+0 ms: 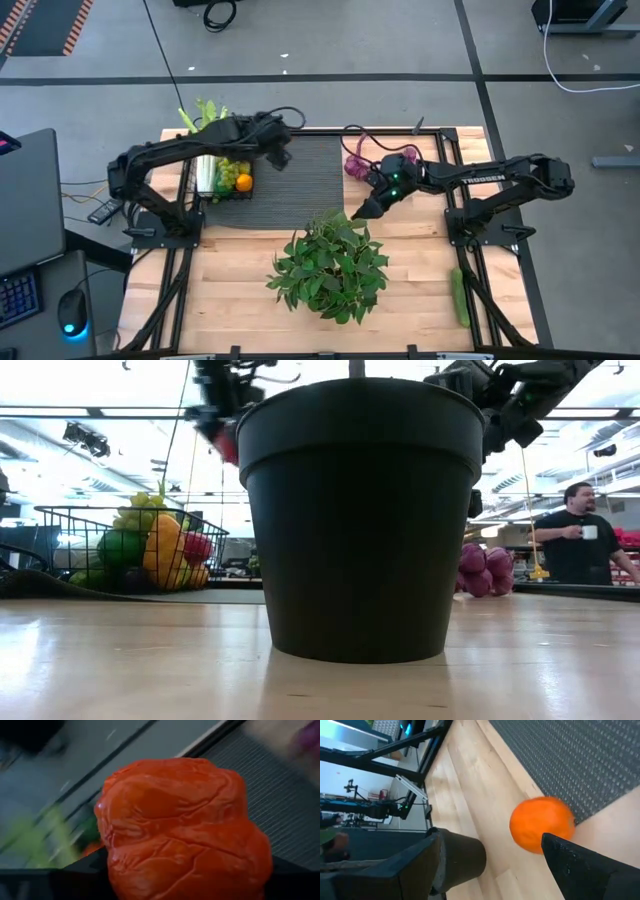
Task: Build produce basket
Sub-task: Put the orange pumpkin into the wire basket
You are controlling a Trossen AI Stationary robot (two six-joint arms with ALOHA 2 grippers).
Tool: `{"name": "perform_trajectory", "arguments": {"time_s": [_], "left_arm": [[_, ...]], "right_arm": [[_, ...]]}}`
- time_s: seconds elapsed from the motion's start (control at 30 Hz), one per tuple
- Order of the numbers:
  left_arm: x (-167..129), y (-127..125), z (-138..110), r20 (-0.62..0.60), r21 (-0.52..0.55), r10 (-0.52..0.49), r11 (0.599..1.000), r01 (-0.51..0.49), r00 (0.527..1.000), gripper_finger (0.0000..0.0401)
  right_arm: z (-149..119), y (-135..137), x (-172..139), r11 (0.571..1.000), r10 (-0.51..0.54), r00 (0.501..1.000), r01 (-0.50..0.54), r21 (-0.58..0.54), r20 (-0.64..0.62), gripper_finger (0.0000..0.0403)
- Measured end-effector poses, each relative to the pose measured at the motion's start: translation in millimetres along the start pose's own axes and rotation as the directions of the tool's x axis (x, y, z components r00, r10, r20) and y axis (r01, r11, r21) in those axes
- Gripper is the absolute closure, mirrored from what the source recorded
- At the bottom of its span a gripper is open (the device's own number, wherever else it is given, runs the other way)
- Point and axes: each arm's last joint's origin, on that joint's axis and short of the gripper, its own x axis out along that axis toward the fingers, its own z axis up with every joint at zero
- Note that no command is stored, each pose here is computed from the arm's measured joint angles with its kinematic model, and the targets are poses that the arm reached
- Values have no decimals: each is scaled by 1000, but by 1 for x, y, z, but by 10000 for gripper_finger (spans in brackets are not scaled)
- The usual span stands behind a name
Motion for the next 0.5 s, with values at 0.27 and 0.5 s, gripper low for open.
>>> {"name": "perform_trajectory", "arguments": {"time_s": [0.27,0.5], "left_arm": [[7,46,-26,-327,-120,236,950,-288,915,135],[16,62,-22,-351,-168,267,925,-341,898,122]], "right_arm": [[8,-7,-7,999,50,999,-50,-3,-23,55],[7,-6,-7,997,74,996,-74,-2,-48,55]]}}
